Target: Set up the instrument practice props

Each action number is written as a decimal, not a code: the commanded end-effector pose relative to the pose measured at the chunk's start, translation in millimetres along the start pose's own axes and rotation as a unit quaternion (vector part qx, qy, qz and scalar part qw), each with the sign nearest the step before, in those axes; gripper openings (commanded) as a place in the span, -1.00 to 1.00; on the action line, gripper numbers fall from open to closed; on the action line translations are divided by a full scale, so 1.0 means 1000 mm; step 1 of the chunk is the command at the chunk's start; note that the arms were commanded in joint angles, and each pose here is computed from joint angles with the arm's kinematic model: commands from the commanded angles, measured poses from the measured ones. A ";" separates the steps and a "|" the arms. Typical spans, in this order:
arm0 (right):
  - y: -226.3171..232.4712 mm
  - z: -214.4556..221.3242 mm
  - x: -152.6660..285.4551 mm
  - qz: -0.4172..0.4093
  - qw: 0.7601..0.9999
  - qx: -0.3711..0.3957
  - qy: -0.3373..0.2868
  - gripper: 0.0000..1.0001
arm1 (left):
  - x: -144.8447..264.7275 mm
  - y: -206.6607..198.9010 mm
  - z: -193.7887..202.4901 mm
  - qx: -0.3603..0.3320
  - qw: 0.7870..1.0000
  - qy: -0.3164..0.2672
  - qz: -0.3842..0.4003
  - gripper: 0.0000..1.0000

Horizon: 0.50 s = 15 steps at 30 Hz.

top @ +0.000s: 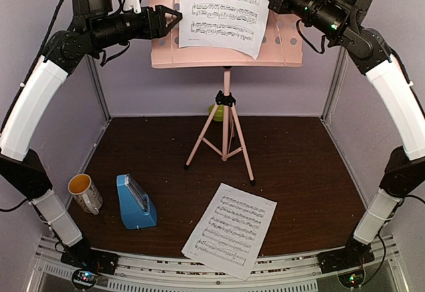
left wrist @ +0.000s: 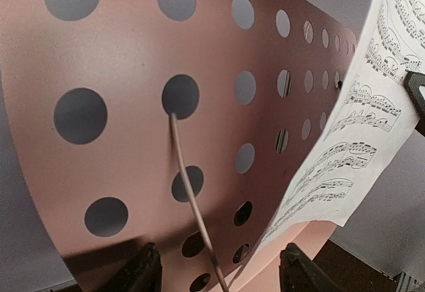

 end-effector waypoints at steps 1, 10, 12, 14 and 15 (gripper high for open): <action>-0.005 -0.023 0.004 0.024 0.999 0.007 -0.041 -1.00 | -0.007 0.008 -0.003 0.014 1.000 -0.008 -0.021 0.26; -0.012 -0.011 -0.004 0.048 0.998 0.025 -0.034 -1.00 | -0.007 0.017 -0.004 0.022 0.998 -0.017 -0.050 0.02; -0.012 -0.010 -0.004 0.051 0.998 0.028 -0.033 -1.00 | -0.002 0.018 -0.010 0.018 0.998 -0.035 -0.053 0.08; -0.012 -0.011 -0.003 0.052 0.998 0.031 -0.034 -1.00 | 0.004 0.017 -0.017 0.013 0.997 -0.053 -0.050 0.08; -0.012 -0.010 -0.003 0.052 0.998 0.031 -0.033 -1.00 | 0.007 0.017 -0.020 0.010 0.997 -0.058 -0.050 0.09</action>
Point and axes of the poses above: each gripper's point midway between its finger pads, its own x axis back along the fingers, its own y axis along the line the jaws close on, z = x × y, the point moved 1 cm from there along x, back along the fingers, and after that the axes turned 15 degrees about -x, right-handed, at the moved point
